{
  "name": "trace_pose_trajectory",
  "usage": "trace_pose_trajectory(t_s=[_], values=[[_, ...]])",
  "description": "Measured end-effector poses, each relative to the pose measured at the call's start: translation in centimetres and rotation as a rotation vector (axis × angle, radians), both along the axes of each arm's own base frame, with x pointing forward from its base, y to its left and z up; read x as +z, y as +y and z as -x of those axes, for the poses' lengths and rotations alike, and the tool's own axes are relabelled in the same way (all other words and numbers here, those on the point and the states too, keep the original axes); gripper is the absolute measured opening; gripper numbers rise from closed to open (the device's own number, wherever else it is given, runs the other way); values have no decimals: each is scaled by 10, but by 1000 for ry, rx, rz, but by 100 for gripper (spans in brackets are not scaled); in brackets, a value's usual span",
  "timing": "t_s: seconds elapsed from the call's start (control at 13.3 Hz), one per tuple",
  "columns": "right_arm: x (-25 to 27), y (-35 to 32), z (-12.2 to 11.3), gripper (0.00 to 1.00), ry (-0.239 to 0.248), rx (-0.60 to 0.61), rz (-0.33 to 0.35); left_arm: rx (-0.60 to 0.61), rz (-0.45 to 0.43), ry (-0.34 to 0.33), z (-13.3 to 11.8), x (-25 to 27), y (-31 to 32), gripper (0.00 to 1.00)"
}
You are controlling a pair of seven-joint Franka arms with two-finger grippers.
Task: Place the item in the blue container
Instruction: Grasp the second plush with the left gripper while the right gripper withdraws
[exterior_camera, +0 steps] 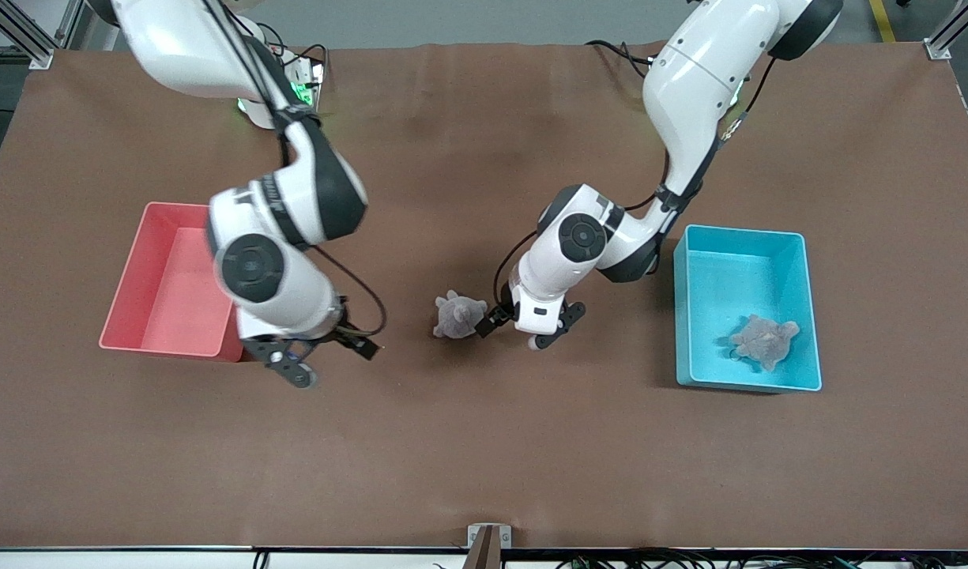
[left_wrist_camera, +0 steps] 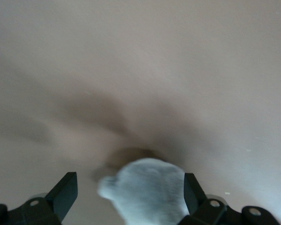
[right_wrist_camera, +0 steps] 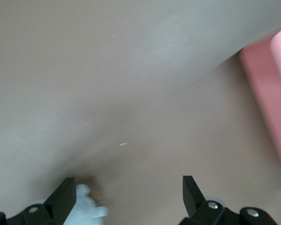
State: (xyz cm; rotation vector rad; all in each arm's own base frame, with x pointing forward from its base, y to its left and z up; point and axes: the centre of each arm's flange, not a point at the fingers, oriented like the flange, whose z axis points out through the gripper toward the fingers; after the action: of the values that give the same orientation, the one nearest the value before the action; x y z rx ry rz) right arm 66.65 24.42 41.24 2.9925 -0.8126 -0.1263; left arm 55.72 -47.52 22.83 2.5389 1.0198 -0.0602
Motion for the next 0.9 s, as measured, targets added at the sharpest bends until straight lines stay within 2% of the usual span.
trace_pose_trajectory(t_s=[0.23,0.45,0.6,0.9], values=[[21,-82,-5,100,37,162,-23,81,64,-5,15,-18,-37,100],[37,-168,4,100,57,331,-56,88,73,0,17,-23,-48,100],[51,-217,9,100,59,424,-69,88,67,3,18,-28,-47,95],[72,-282,16,100,46,436,-43,79,54,-4,16,-34,-44,52]])
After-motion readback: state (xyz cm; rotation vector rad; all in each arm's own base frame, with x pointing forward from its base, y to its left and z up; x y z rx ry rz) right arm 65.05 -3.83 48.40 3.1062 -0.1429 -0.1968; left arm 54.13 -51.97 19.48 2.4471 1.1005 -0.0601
